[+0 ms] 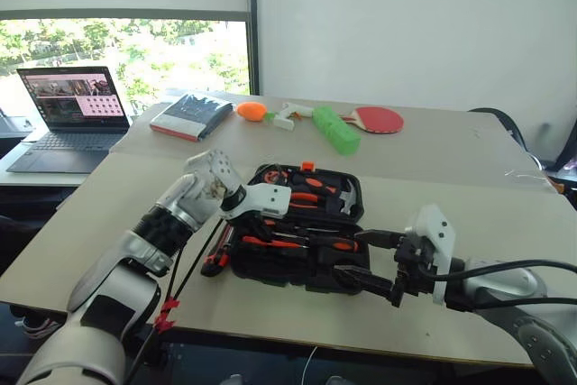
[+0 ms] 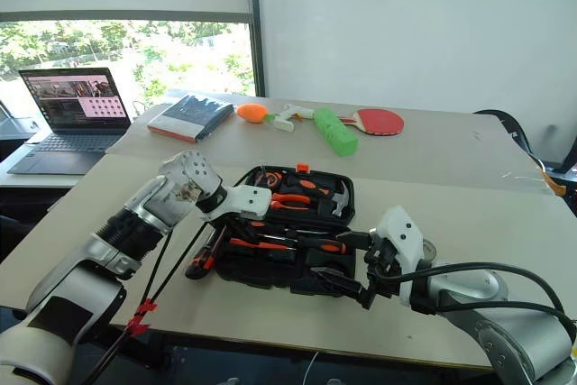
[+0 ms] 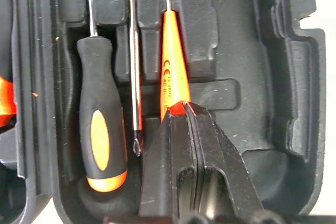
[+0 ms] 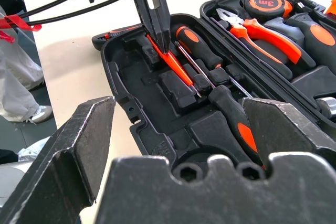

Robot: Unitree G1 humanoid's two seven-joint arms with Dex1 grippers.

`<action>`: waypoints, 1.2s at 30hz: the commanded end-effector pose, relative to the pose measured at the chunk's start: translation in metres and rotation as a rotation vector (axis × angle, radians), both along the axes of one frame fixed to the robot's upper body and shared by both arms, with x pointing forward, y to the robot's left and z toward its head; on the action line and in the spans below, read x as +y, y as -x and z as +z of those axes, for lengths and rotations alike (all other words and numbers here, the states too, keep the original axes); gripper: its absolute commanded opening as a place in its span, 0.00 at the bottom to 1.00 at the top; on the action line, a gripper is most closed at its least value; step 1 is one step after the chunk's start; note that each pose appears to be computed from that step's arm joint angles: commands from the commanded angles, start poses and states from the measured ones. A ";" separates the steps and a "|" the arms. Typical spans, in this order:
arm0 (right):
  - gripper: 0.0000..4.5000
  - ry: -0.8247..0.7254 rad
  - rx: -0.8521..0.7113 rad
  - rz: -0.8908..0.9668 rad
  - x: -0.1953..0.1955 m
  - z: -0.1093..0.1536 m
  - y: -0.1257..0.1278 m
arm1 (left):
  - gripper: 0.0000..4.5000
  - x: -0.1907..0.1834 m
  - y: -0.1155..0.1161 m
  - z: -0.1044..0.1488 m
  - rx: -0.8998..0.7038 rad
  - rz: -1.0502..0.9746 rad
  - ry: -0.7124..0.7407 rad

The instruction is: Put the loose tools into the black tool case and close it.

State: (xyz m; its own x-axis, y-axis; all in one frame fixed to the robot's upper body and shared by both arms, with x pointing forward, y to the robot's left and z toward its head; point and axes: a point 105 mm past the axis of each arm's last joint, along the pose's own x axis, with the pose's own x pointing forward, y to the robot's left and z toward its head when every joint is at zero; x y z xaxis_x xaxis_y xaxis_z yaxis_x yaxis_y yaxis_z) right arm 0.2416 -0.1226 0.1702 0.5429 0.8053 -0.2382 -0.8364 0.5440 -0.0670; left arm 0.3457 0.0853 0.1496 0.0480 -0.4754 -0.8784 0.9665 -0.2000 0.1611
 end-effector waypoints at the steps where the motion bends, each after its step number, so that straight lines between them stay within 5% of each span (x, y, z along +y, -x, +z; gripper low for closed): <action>1: 1.00 -0.012 -0.051 0.008 0.002 0.009 0.000 | 0.01 0.003 -0.003 0.000 -0.024 0.013 -0.020; 12: 1.00 -0.012 -0.052 0.003 0.001 0.008 -0.001 | 0.01 -0.009 -0.016 0.034 -0.004 0.079 0.085; 36: 1.00 -0.022 -0.049 -0.014 0.000 0.007 -0.003 | 0.01 0.003 -0.002 -0.010 -0.020 0.009 -0.030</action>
State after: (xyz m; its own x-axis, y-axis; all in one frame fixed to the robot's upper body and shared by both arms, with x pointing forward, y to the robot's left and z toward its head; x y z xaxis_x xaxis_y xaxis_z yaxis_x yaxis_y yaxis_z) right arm 0.2440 -0.1231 0.1682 0.5543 0.7992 -0.2323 -0.8285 0.5566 -0.0620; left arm 0.3507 0.0866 0.1455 0.0719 -0.4710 -0.8792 0.9696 -0.1738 0.1724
